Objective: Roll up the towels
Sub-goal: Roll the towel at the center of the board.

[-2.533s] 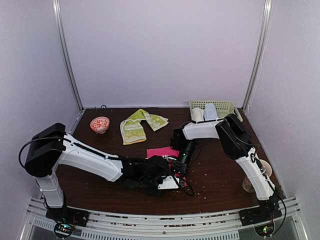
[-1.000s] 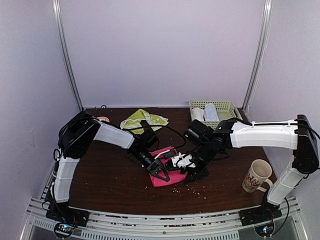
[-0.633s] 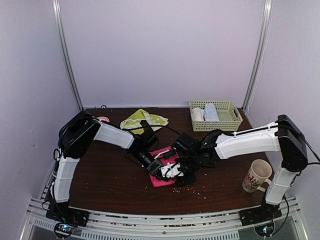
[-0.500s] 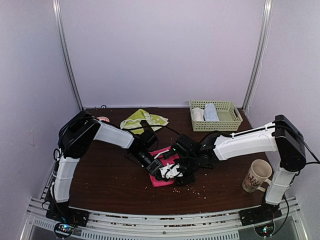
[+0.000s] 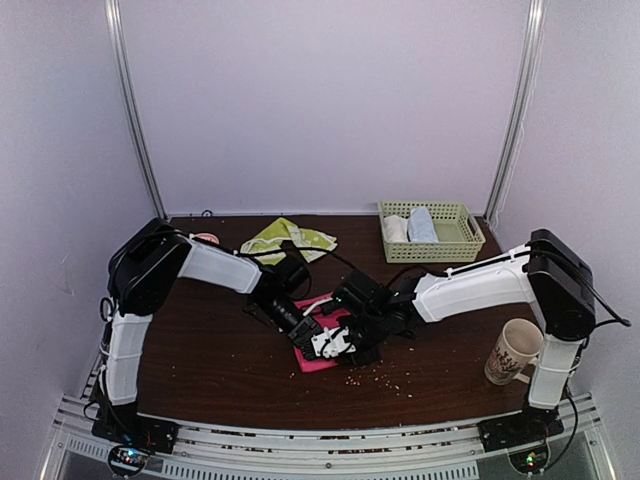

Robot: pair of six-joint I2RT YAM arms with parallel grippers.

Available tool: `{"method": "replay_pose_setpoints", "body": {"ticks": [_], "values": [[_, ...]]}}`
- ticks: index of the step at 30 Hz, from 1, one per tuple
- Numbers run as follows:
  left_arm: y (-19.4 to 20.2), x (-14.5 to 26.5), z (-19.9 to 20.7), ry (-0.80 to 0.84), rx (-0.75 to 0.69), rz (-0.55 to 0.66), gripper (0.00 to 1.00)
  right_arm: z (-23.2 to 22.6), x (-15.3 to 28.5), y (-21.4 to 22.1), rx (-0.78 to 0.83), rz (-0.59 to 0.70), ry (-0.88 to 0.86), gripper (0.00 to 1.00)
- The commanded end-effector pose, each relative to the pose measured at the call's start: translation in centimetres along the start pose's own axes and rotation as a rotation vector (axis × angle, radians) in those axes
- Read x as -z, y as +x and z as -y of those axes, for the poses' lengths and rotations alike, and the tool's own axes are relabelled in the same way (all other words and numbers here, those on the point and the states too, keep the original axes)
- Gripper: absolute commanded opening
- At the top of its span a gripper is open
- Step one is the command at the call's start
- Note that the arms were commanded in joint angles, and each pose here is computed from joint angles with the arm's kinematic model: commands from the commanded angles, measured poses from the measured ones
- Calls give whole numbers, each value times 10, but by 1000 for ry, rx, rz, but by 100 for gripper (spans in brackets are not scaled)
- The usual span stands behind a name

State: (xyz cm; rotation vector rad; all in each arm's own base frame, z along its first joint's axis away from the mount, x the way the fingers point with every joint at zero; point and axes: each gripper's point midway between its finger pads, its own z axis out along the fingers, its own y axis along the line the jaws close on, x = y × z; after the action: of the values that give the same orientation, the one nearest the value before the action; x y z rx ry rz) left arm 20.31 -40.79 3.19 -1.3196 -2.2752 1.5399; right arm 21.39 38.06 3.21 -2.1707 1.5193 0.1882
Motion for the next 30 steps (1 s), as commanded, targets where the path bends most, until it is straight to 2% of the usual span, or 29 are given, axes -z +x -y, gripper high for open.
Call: {"method": "replay_pose_setpoints", "body": {"ticks": [1,6,9,13,15,17,21,26,30], "values": [[-21,51,-8,-181,-49,120,31,-57,-30,40,7,-162,-257,19],[-36,108,-4,-325,-81,273,41,-88,-13,34,-33,-170,-486,15],[-42,133,1,-419,-114,332,42,-100,1,26,-84,-173,-597,14],[-51,170,8,-629,-165,412,42,-98,17,8,-199,-179,-698,14],[-57,188,23,-705,-229,467,41,-93,22,2,-271,-193,-788,14],[-61,199,51,-807,-364,514,42,-86,18,1,-391,-220,-860,15],[-52,187,117,-977,-653,578,50,-64,-15,9,-504,-267,-830,15],[-39,160,142,-950,-718,500,51,-28,-56,20,-701,-249,-809,15],[-18,108,139,-853,-769,362,51,-10,-71,32,-782,-226,-798,16]]}}
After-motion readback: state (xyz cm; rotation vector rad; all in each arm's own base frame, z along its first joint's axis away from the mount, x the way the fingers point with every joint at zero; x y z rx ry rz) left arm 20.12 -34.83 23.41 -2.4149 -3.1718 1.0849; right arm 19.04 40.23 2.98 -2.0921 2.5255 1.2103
